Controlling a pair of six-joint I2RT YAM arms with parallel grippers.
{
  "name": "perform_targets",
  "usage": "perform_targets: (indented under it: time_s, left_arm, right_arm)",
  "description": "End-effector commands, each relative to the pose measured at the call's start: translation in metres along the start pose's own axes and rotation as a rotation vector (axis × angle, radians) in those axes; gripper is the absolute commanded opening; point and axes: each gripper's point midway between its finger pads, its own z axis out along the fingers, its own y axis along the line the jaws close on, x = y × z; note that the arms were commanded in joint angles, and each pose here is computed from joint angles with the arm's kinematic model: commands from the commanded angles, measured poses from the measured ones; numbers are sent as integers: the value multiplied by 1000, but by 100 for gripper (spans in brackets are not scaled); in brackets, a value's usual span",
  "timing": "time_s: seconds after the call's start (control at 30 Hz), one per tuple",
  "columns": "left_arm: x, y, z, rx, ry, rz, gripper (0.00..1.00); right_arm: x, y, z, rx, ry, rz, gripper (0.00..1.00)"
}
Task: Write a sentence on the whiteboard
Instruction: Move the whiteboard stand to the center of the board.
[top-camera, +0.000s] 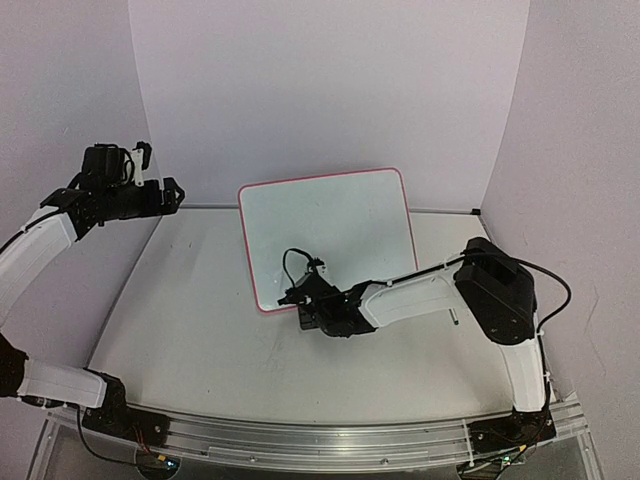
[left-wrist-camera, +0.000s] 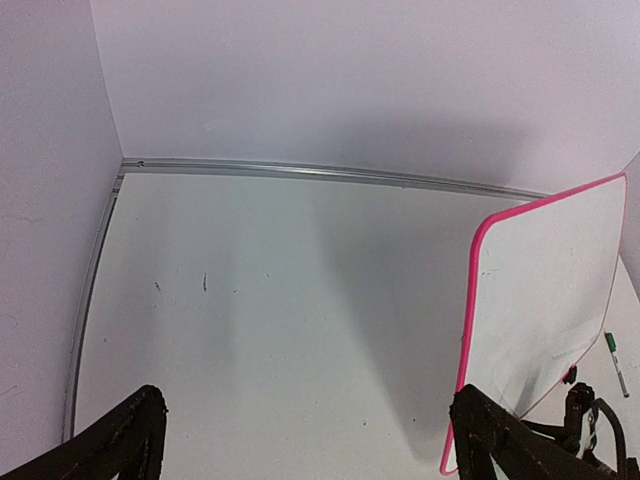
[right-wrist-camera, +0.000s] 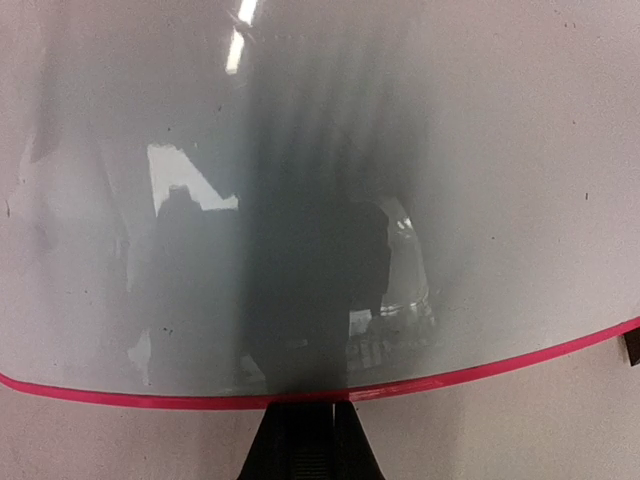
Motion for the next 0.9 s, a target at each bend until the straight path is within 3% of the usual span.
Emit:
perform_targets:
  time_s: [0.0,0.37,0.4,0.43,0.47,0.53,0.6,0.87]
  left_arm:
    - [-14,-1,-8,8,-63,11,99]
    - [-12,-1,-9,11,-67,4,99]
    - [-12,-1,-9,11,-68,3,99]
    - [-11,-1,-9,11,-68,3,99]
    - [-11,-1,-9,9,-70,3,99]
    - [-11,-1,-10,9,-73,5,100]
    - [-10,0,-10,8,-73,6,99]
    - [-10,2,-12,-2,-85,16,99]
  right_arm:
    - [27,-4,-8,99,55,113,0]
    - [55,14,-21,58,138,199,1]
    - [57,14,-23,54,143,203,6]
    - [57,15,-25,49,144,207,17]
    - [56,16,-27,45,142,203,37]
    - [51,18,-36,30,127,194,62]
    - [45,22,-46,10,112,184,69]
    - [26,4,-103,-45,51,111,81]
